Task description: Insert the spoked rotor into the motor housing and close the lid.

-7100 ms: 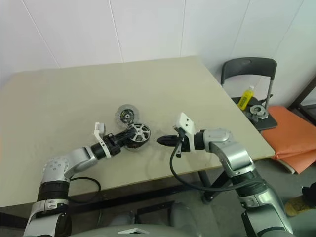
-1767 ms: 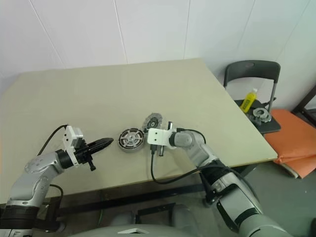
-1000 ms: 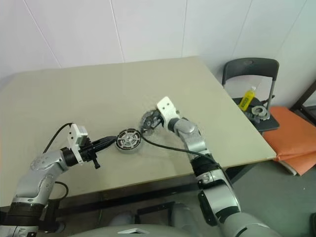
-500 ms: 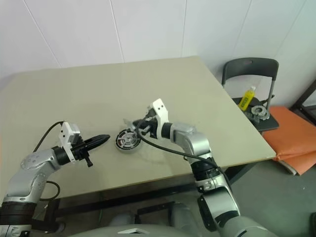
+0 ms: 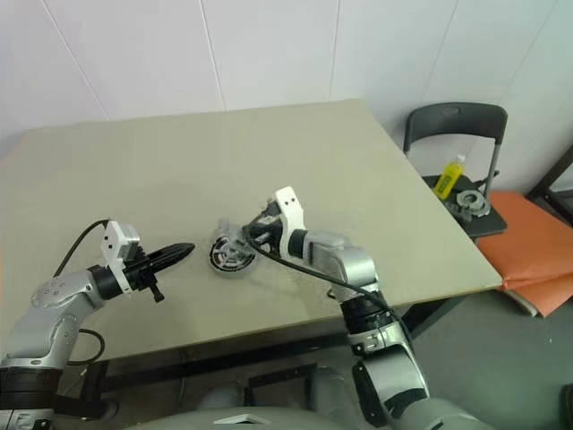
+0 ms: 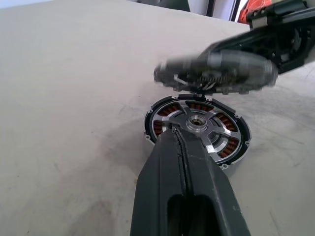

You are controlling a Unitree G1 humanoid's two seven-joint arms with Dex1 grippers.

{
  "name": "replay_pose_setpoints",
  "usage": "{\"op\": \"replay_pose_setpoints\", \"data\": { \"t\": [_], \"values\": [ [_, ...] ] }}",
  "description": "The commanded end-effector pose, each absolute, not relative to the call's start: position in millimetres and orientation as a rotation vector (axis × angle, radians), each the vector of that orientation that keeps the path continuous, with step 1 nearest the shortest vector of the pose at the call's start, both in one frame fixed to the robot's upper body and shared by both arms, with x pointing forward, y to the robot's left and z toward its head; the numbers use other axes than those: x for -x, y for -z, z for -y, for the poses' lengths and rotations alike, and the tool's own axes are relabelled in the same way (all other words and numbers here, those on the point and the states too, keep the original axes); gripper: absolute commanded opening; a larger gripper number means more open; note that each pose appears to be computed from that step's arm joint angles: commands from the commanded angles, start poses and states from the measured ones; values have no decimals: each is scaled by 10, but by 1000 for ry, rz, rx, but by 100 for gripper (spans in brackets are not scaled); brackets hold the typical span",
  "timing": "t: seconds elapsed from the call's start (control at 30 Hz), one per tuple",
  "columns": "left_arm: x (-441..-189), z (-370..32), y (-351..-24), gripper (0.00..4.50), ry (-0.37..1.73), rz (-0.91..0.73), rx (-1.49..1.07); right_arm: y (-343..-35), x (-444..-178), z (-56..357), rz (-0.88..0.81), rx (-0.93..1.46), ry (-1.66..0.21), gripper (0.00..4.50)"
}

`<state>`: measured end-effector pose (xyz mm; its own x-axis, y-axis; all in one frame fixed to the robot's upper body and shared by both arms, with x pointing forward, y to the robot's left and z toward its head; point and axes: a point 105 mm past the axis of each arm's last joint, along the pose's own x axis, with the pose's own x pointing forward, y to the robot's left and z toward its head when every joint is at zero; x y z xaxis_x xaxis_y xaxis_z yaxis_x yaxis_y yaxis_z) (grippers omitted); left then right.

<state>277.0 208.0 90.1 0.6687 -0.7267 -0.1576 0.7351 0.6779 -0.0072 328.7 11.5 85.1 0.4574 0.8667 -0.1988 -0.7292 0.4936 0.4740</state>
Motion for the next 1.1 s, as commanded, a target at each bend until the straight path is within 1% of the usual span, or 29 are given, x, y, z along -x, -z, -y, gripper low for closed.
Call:
{"op": "replay_pose_setpoints", "data": {
  "t": [0.03,0.17,0.3,0.33,0.43,0.57,0.8,1.0,1.1],
  "values": [
    [-2773,-2068,-1036,4,847,-106,-72,-972,-3266,-169,-442,-422,-1036,0],
    [-2724,-2066,-1043,4,866,-108,-68,-919,-3243,-173,-456,-374,-1036,0],
    [-2691,-2103,-1002,4,863,-132,-80,-736,-3243,-130,-460,-160,-1020,0],
    [-2692,-2110,-994,4,860,-135,-84,-732,-3228,-147,-460,-171,-1028,0],
    [-2695,-2110,-992,4,855,-134,-84,-818,-3193,-214,-459,-285,-1054,0],
    [-2702,-2100,-992,4,849,-129,-80,-739,-3215,-203,-467,-221,-1034,0],
    [-2727,-2074,-976,4,844,-127,-81,-921,-3180,-340,-389,-223,-1116,0],
    [-2749,-2069,-980,4,841,-124,-81,-971,-3124,-488,-314,-3,-1236,0],
    [-2761,-2066,-985,4,840,-121,-81,-971,-3129,-546,-305,81,-1286,0]
  ]
}}
